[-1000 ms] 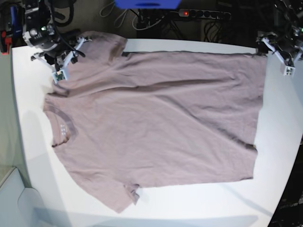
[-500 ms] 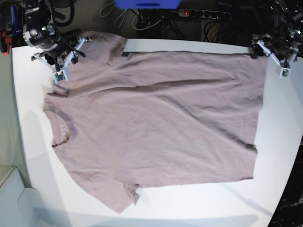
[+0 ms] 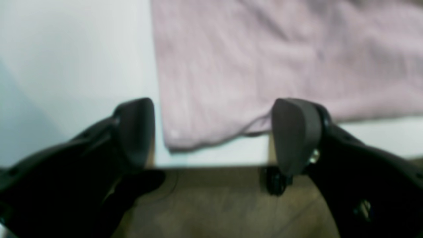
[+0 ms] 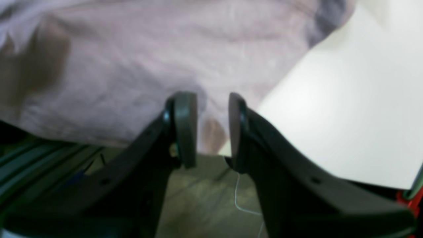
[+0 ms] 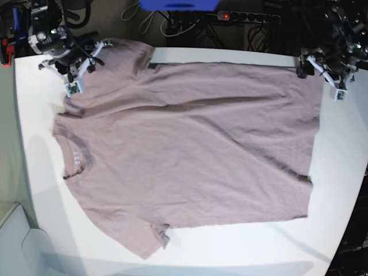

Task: Layout the t-shirt on the table in an organized manner, then fold the t-shirt properly
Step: 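Grasp the shirt's shoulder corners with both grippers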

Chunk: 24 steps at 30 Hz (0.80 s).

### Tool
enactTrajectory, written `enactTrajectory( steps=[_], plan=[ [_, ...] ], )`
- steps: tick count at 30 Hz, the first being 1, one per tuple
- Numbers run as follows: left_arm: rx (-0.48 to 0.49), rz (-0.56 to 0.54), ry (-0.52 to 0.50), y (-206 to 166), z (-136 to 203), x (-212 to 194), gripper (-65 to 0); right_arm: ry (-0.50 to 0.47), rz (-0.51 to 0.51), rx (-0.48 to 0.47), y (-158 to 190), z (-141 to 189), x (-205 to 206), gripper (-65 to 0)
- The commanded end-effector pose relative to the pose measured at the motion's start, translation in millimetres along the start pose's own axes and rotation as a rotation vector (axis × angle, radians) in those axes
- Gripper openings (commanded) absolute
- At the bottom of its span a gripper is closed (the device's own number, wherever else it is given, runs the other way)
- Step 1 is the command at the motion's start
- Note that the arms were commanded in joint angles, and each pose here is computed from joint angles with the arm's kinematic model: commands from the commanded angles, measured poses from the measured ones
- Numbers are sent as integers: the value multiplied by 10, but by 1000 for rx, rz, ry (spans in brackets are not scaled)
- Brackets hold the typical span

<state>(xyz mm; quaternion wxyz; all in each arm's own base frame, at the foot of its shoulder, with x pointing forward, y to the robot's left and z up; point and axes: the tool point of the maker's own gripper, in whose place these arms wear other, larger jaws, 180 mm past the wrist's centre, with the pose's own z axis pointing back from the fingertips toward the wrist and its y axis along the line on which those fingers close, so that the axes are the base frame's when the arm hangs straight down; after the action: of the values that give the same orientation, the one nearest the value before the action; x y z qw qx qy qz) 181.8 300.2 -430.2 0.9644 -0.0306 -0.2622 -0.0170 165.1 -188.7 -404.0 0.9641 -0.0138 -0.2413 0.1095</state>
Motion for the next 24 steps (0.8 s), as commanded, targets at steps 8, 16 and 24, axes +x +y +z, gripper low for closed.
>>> enactTrajectory(
  steps=[8, 16, 24],
  plan=[
    [-2, -4, 9, 25, -13, 15, -408, -35, 10, -12, -42, 40, 91, -472],
    [-3, -3, 6, 20, -18, 32, -639, -24, 15, 3, 14, 35, 57, -468],
    [-3, -3, 6, 20, -18, 32, -648, -3, 41, 52, 213, 15, -14, -468]
  ],
)
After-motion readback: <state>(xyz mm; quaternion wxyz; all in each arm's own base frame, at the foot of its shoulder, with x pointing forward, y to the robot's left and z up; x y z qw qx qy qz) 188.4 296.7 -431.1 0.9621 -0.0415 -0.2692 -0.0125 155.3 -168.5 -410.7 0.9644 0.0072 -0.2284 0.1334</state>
